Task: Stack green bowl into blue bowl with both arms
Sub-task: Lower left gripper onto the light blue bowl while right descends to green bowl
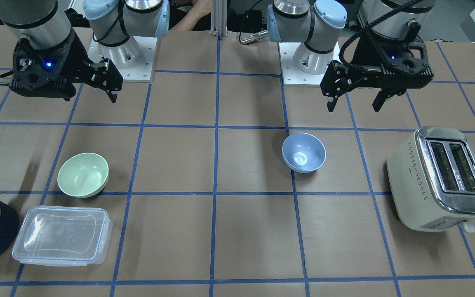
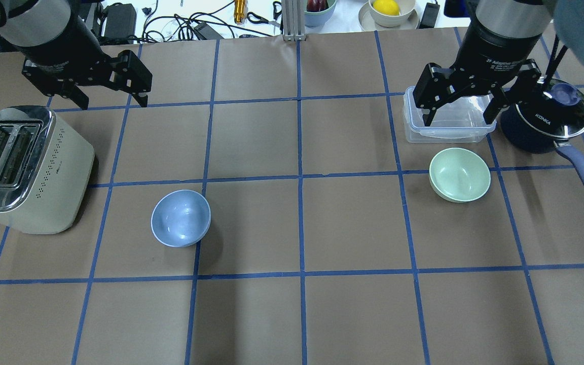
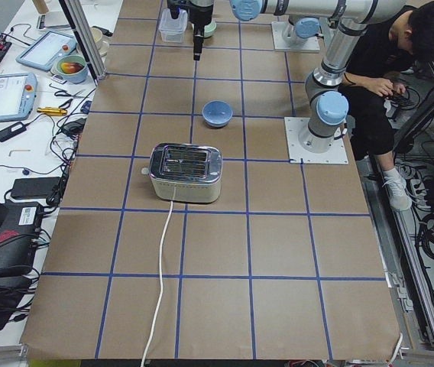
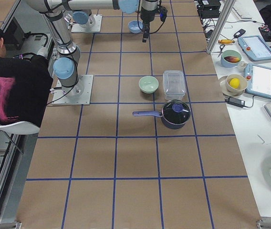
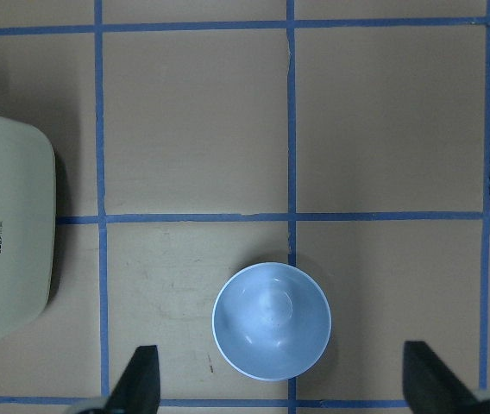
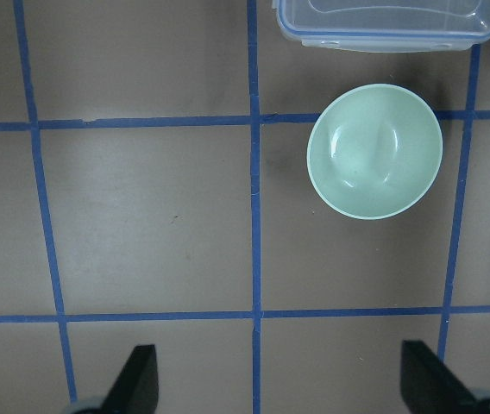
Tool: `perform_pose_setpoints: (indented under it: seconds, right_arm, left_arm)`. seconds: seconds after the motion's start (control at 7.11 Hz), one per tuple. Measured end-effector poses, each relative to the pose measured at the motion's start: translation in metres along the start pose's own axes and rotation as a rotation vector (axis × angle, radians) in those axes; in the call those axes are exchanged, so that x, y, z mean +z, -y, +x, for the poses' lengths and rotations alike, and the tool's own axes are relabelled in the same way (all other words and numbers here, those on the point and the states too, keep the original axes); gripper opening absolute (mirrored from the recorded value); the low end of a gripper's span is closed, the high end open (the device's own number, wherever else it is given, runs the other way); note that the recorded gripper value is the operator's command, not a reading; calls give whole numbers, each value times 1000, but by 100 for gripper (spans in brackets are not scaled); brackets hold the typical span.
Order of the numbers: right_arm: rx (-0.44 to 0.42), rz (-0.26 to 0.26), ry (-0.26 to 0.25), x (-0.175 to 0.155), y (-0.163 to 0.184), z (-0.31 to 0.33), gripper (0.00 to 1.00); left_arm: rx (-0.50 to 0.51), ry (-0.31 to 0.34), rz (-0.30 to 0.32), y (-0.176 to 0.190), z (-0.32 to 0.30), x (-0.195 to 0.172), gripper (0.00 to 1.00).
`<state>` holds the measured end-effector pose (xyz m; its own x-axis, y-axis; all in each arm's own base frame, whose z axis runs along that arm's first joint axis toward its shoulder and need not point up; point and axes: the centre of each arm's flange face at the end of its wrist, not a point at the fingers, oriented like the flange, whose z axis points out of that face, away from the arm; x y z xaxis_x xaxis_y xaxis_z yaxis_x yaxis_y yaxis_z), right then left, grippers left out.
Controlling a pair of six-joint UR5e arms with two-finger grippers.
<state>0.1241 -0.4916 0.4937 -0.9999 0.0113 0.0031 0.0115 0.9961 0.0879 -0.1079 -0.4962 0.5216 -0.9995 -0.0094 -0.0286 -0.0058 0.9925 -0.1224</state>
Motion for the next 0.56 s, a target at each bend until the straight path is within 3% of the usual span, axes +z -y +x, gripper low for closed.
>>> perform_pose_setpoints:
  seconds: [0.56]
  right_arm:
    - [1, 0, -1, 0, 0, 0, 100]
  left_arm:
    - [6, 3, -36, -5, 2, 9, 100]
